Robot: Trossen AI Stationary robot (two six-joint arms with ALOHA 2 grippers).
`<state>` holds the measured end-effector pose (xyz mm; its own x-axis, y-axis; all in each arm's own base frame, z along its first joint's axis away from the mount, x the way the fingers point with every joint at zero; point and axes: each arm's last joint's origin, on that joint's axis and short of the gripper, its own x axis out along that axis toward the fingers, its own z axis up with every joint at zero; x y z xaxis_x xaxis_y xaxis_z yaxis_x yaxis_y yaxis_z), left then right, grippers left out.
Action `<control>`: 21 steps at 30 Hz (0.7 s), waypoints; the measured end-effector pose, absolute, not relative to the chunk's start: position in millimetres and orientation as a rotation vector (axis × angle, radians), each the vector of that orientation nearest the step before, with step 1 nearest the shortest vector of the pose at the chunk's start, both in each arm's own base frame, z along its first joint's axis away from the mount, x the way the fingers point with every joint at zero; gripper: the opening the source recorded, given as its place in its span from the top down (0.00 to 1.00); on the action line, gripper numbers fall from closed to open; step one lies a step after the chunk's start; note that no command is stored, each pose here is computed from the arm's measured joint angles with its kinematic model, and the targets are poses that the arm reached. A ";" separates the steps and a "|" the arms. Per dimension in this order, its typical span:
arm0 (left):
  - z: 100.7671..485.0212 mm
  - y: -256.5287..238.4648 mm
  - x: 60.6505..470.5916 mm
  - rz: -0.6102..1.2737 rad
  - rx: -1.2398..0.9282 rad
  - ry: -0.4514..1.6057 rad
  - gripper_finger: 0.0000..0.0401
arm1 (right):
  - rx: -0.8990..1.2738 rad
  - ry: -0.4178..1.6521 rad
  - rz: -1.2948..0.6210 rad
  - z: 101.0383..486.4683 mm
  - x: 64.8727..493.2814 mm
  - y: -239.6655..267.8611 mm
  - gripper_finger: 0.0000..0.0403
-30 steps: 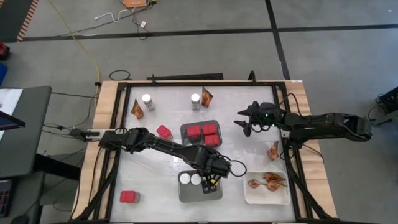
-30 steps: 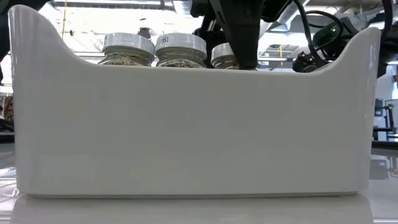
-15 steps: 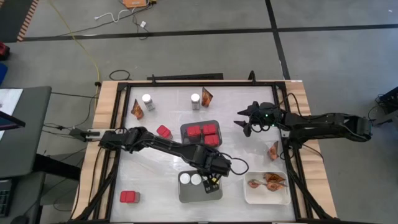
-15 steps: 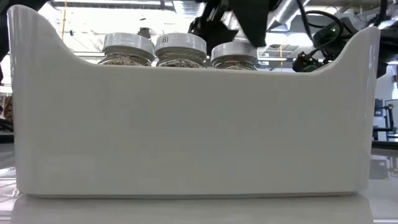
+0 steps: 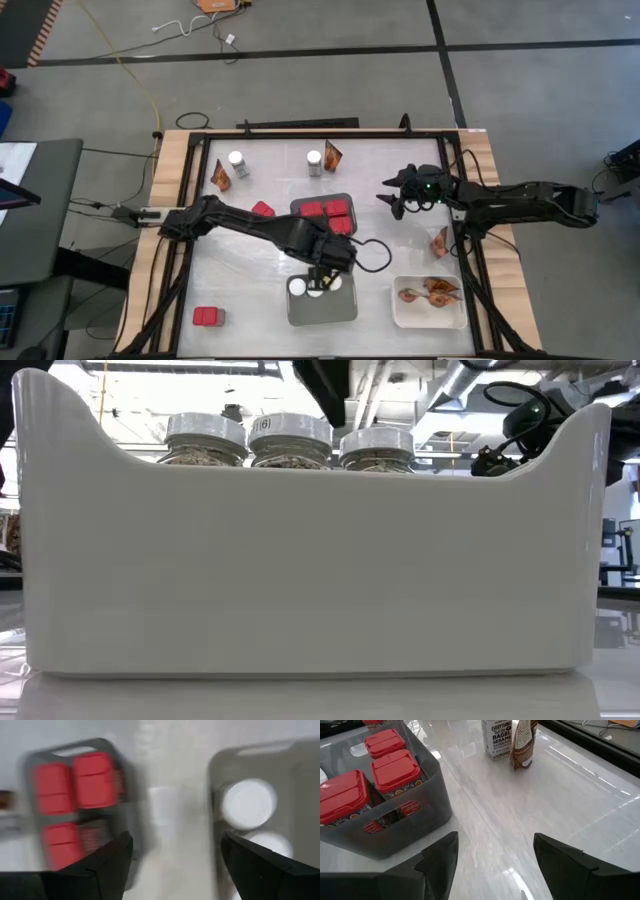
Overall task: Sort spices by type
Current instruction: Put the white seasoning bottle into the gray bin
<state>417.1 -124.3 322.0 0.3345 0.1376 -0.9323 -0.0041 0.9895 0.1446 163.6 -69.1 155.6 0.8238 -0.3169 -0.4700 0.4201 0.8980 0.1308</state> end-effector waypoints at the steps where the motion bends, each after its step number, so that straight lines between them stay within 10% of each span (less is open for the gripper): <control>1: 324.1 -124.1 413.7 0.096 0.172 1.235 0.28 | 0.235 0.457 -0.396 155.6 163.6 -69.1 0.29; 21: 286.0 -85.5 282.0 0.250 0.079 0.959 0.28 | 0.360 0.431 -0.427 155.6 163.6 -69.2 0.29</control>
